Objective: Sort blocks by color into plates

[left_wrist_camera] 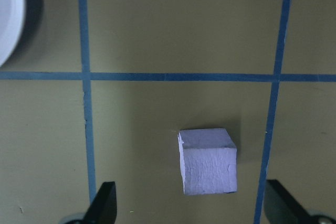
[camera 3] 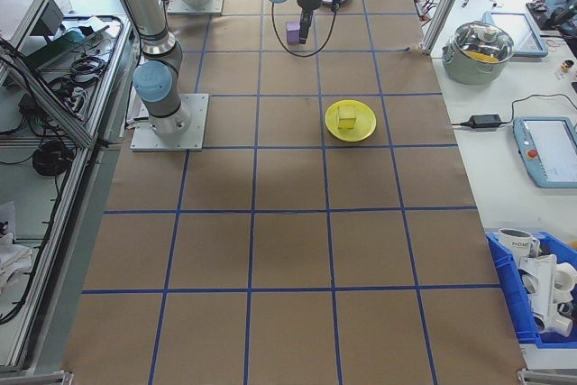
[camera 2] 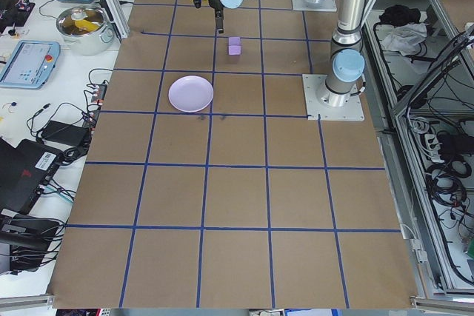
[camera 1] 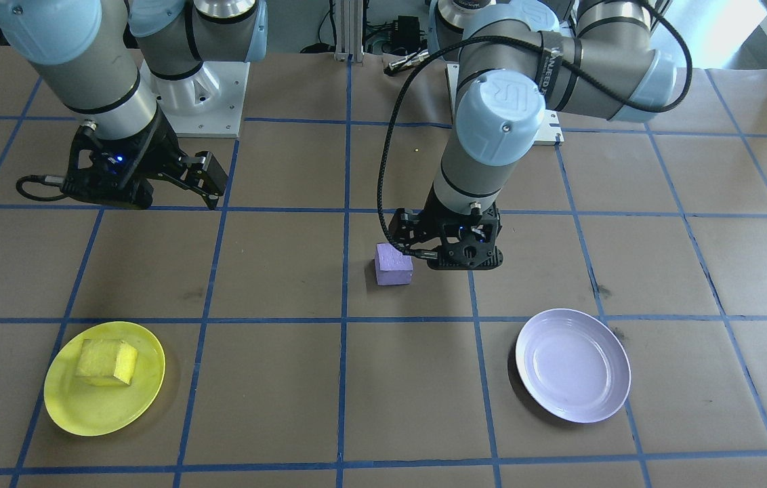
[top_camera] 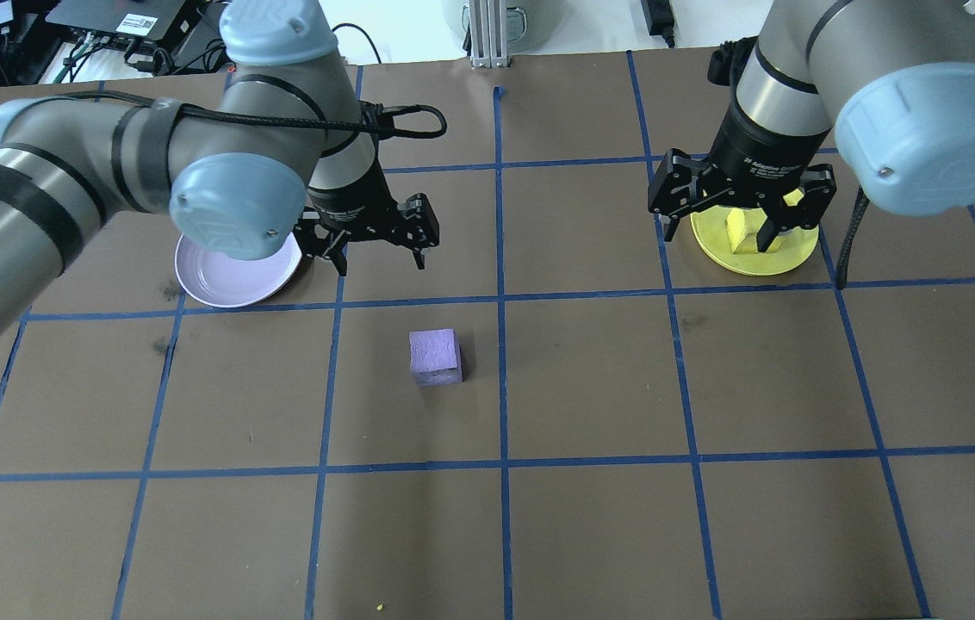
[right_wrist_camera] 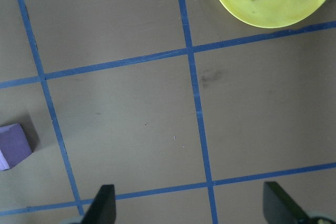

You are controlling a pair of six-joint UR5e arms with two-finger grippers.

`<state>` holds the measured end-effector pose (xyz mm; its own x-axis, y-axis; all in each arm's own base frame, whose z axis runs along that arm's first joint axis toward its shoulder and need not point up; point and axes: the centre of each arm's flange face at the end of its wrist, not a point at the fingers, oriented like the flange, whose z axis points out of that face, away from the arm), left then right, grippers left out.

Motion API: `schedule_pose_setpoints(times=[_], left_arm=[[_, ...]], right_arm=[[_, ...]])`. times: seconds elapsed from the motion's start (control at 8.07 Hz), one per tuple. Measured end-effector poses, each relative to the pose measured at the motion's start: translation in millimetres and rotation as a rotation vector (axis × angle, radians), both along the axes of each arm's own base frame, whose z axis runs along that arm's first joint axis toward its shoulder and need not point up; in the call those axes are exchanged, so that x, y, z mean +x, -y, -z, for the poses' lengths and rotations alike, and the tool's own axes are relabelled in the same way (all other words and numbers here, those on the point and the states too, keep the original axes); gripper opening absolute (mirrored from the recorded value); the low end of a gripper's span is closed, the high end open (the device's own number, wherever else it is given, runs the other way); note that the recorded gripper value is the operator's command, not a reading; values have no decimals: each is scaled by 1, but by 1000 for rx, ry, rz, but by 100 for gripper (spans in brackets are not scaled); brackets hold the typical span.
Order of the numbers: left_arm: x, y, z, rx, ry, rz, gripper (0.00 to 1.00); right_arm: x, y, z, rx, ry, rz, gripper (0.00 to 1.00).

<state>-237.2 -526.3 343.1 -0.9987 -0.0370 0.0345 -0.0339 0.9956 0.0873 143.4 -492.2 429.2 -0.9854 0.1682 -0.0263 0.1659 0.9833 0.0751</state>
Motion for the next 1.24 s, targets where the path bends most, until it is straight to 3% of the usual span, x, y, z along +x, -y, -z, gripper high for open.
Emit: schedule_pose_setpoints(times=[0.25, 0.62, 1.24], left_arm=[[-33, -10, 37, 60, 20, 11, 100], [-44, -19, 99, 112, 31, 16, 100], [-48, -24, 144, 181, 43, 31, 99]], right_arm=[[-6, -13, -18, 0, -6, 7, 100], [-5, -22, -22, -8, 5, 7, 100], [-5, -28, -27, -20, -4, 5, 100]])
